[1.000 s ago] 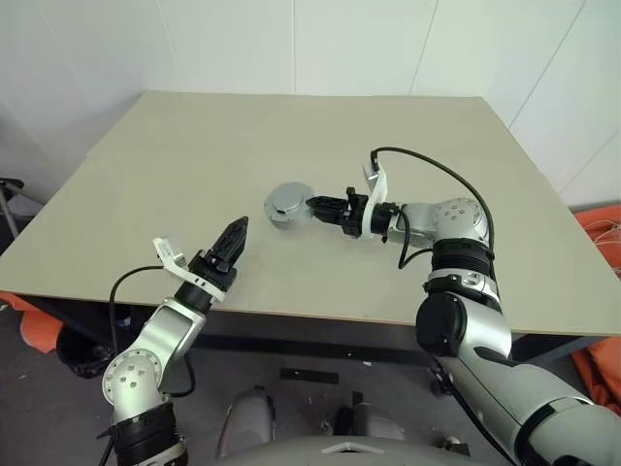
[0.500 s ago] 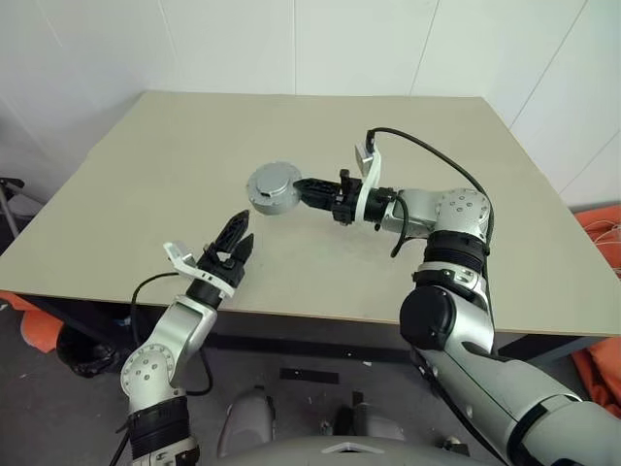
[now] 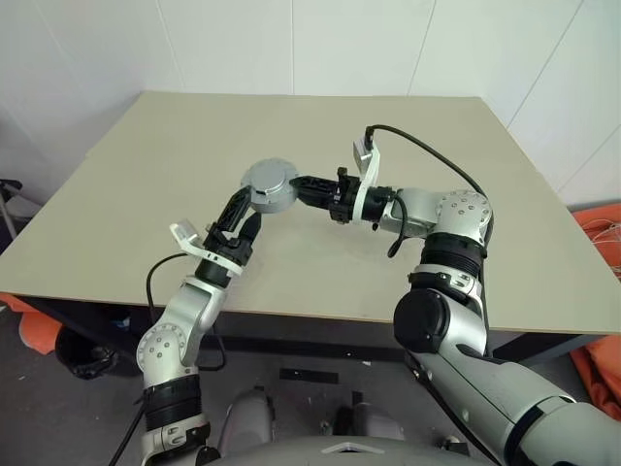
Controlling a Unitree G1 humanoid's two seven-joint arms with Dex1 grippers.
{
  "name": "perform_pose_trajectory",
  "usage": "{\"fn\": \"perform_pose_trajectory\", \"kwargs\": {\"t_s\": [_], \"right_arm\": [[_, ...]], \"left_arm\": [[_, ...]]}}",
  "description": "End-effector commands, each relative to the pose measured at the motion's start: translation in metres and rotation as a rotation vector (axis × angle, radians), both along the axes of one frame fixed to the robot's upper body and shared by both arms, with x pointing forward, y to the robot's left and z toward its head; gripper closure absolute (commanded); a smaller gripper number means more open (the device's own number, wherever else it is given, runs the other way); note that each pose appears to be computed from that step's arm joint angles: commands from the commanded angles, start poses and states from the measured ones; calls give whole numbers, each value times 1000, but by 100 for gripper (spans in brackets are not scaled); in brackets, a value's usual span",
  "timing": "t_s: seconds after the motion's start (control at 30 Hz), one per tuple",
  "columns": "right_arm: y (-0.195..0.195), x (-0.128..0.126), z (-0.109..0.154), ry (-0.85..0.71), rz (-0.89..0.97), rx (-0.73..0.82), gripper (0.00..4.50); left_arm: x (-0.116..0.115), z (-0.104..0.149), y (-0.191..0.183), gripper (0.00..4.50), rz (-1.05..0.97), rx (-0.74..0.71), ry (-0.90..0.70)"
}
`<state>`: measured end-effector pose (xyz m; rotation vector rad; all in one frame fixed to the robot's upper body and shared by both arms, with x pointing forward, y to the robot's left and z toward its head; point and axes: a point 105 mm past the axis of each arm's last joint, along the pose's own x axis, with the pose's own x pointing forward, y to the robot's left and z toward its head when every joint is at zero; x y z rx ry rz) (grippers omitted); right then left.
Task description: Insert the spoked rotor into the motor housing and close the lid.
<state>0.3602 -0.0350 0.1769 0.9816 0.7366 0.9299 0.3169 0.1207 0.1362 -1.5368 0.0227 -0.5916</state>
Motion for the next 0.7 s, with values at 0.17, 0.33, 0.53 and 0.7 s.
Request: {"fn": "perform_pose_trajectory", "kwargs": {"t_s": [0.17, 0.33, 0.53, 0.7], "right_arm": [[10, -13, 19, -87, 54, 67, 328], [11, -16, 16, -81, 58, 64, 328], [9, -16, 13, -68, 50, 54, 328], [9, -15, 12, -60, 48, 49, 328]], "left_arm": [[7, 10, -7, 3, -17, -27, -42], [9, 11, -9, 3, -24, -29, -47], [8, 11, -9, 153, -30, -23, -46], [6, 10, -9, 235, -27, -20, -44]]}}
